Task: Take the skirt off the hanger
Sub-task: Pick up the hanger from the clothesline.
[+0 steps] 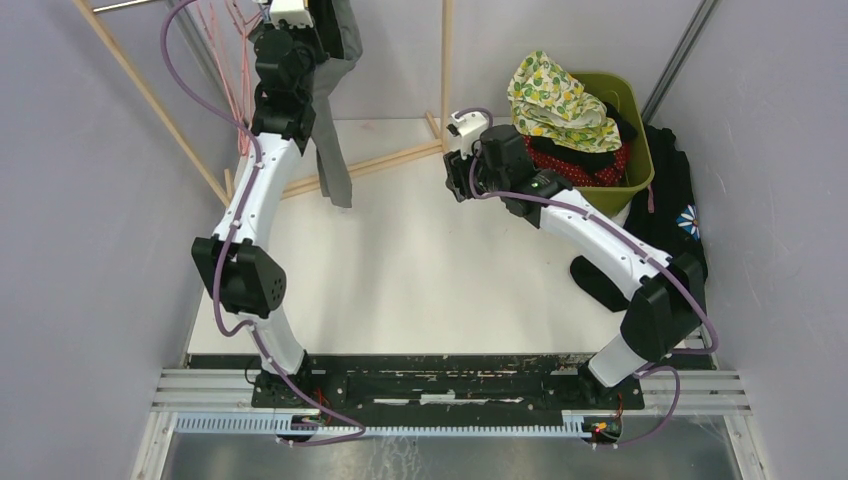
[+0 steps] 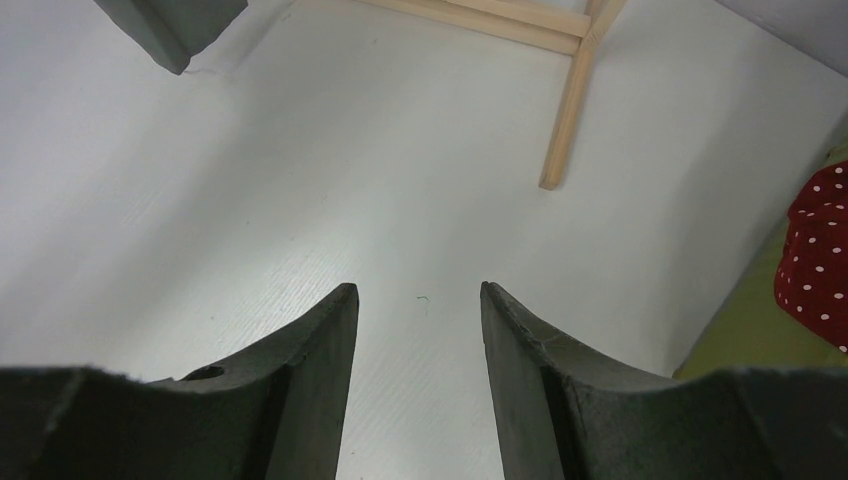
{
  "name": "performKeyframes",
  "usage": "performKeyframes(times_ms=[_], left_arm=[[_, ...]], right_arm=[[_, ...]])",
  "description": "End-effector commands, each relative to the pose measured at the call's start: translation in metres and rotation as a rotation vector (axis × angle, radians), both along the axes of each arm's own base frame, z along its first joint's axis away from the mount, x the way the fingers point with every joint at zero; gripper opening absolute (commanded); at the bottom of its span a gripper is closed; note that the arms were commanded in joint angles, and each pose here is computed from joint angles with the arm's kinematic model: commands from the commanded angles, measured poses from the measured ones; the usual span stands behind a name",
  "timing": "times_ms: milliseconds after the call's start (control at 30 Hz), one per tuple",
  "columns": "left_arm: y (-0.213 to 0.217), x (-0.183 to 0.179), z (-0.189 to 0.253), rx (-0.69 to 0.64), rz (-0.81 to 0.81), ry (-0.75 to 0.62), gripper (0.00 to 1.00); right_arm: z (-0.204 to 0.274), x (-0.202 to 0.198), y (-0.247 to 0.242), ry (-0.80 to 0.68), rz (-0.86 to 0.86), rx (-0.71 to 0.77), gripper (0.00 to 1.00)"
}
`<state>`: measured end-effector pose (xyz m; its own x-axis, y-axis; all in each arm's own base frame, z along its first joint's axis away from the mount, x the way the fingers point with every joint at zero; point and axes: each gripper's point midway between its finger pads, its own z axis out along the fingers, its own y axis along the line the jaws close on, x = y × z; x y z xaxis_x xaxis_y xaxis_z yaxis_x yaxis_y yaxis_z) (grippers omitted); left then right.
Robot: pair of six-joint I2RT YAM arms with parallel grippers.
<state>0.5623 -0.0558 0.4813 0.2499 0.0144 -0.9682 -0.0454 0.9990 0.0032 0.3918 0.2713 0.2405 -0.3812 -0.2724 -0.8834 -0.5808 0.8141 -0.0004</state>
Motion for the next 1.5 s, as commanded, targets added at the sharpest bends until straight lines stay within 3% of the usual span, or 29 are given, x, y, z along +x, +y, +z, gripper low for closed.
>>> performKeyframes(times_ms=[0, 1467], left_arm=[[0.001, -0.018, 0.095, -0.068, -0.025, -0.301, 0.03], [0.004, -0.058, 0.156, -0.063, -0.034, -0.489, 0.03]], right_arm=[[0.007, 0.008, 0.0, -0.034, -0.017, 0.02, 0.54], [-0.036, 0.027, -0.022, 0.062, -0.112, 0.021, 0.54]])
